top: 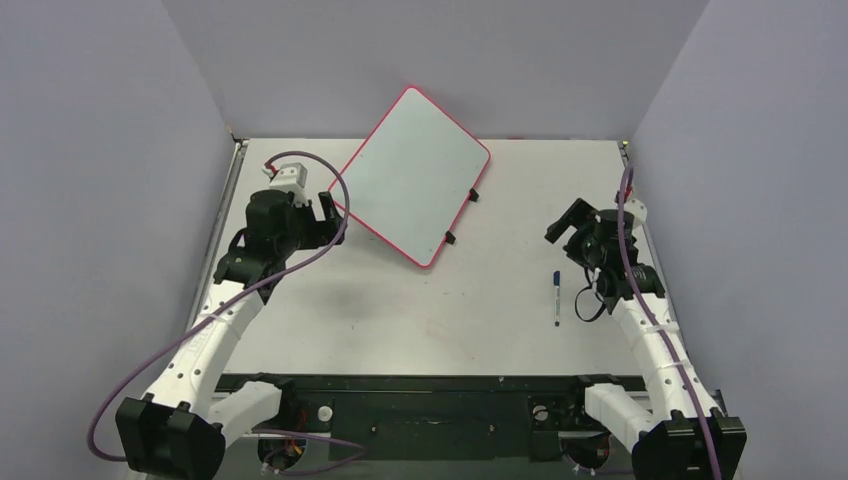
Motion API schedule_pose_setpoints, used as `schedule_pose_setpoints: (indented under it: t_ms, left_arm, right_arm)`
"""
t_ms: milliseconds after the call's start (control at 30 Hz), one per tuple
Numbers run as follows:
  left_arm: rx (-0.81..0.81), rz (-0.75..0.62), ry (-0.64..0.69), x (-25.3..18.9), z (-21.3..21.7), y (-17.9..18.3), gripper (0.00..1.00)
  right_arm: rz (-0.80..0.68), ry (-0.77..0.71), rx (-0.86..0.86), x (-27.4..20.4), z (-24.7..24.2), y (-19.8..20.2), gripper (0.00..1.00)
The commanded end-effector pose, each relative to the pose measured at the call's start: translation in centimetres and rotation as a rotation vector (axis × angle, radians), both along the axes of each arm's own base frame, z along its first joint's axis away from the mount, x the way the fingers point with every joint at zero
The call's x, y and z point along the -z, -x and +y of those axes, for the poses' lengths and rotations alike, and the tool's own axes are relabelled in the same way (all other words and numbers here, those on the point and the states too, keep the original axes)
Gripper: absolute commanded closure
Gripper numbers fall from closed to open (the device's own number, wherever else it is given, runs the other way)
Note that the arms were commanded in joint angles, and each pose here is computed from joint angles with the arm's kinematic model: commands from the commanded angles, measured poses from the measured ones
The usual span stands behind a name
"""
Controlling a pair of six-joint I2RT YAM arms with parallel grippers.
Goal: Write a sentence on the whiteboard
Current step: Open the whiteboard marker at the center of the board.
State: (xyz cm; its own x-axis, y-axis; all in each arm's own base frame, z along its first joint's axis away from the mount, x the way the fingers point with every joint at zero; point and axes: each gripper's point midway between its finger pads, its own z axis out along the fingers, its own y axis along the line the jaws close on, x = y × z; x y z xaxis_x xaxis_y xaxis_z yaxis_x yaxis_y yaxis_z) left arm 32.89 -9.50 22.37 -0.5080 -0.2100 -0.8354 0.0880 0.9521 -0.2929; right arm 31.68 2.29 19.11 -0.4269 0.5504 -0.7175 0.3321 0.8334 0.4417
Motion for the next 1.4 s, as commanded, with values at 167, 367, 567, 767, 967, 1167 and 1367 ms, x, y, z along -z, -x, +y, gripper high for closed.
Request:
schedule_pose_setpoints:
  t_ms: [167,367,567,767,967,1167,1367]
  left_arm:
    - [0.030,-0.070,-0.007,-2.4,-0.5,1.2,0.15]
    - [0.054,-0.072,-0.021,-1.5,-0.9,1.6,0.15]
    - [0.081,-0.085,-0.036,-1.4,-1.3,1.8,0.15]
    - [0.096,-0.091,-0.043,-1.5,-1.7,1.9,0.15]
    - [0.097,-0.094,-0.047,-1.5,-1.6,1.9,0.15]
    - [0.101,-0.103,-0.052,-1.7,-1.6,1.9,0.16]
    - [0.082,-0.110,-0.066,-1.8,-1.2,1.8,0.16]
  right_arm:
    - [0.281,0.098,0.089,6.4,-2.3,3.7,0.00]
    - [0.462,0.118,0.077,10.7,-2.3,4.6,0.09]
    - [0.527,0.167,0.092,12.5,-3.2,5.3,0.14]
    - [0.612,0.212,0.092,14.5,-3.7,5.9,0.24]
    - [0.646,0.231,0.081,15.7,-3.6,5.6,0.33]
    - [0.674,0.237,0.045,16.7,-2.9,5.3,0.52]
    - [0.694,0.243,0.001,17.8,-1.8,5.0,0.71]
